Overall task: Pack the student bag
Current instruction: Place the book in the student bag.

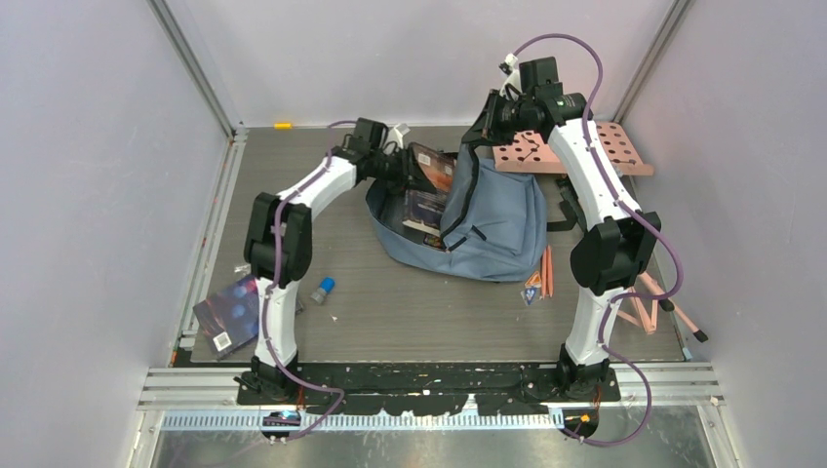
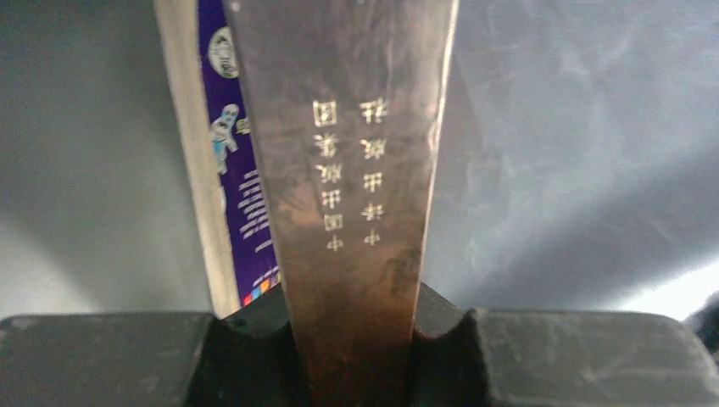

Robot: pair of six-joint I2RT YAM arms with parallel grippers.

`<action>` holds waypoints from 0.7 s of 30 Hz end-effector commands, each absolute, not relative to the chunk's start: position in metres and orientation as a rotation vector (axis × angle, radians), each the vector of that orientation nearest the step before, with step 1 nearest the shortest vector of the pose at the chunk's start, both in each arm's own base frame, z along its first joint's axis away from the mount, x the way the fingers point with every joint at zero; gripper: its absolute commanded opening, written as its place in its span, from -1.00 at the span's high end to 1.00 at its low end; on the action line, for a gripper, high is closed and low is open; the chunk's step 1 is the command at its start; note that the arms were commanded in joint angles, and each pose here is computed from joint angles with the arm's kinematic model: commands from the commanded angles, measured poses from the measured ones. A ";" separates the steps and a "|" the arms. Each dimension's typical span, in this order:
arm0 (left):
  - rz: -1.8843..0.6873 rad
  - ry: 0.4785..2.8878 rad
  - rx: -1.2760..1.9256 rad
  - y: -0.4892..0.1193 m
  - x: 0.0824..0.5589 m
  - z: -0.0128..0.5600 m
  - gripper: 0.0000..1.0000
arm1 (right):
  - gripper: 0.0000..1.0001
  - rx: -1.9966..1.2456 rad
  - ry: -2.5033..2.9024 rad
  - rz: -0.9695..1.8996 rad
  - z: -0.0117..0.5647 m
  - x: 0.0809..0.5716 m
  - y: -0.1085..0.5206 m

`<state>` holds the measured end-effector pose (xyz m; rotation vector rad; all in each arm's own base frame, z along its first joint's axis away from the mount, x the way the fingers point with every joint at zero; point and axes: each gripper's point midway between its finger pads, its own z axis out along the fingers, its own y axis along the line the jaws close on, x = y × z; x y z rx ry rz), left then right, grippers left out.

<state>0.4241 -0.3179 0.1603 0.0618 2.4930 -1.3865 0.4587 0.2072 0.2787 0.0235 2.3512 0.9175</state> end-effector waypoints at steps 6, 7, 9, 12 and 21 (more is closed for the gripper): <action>-1.895 2.040 0.217 -0.384 0.423 0.241 1.00 | 0.99 -0.041 2.126 0.929 0.355 0.460 0.203; -1.897 2.062 0.196 -0.385 0.424 0.230 1.00 | 0.99 -0.041 2.123 0.928 0.356 0.461 0.203; -1.892 2.103 0.184 -0.385 0.424 0.209 1.00 | 0.99 -0.043 2.118 0.934 0.357 0.462 0.204; -1.804 2.203 0.215 -0.383 0.421 0.179 1.00 | 0.99 -0.042 2.114 0.945 0.358 0.464 0.206; -1.325 2.551 0.365 -0.353 0.403 0.119 0.18 | 0.99 -0.039 2.120 0.936 0.354 0.464 0.205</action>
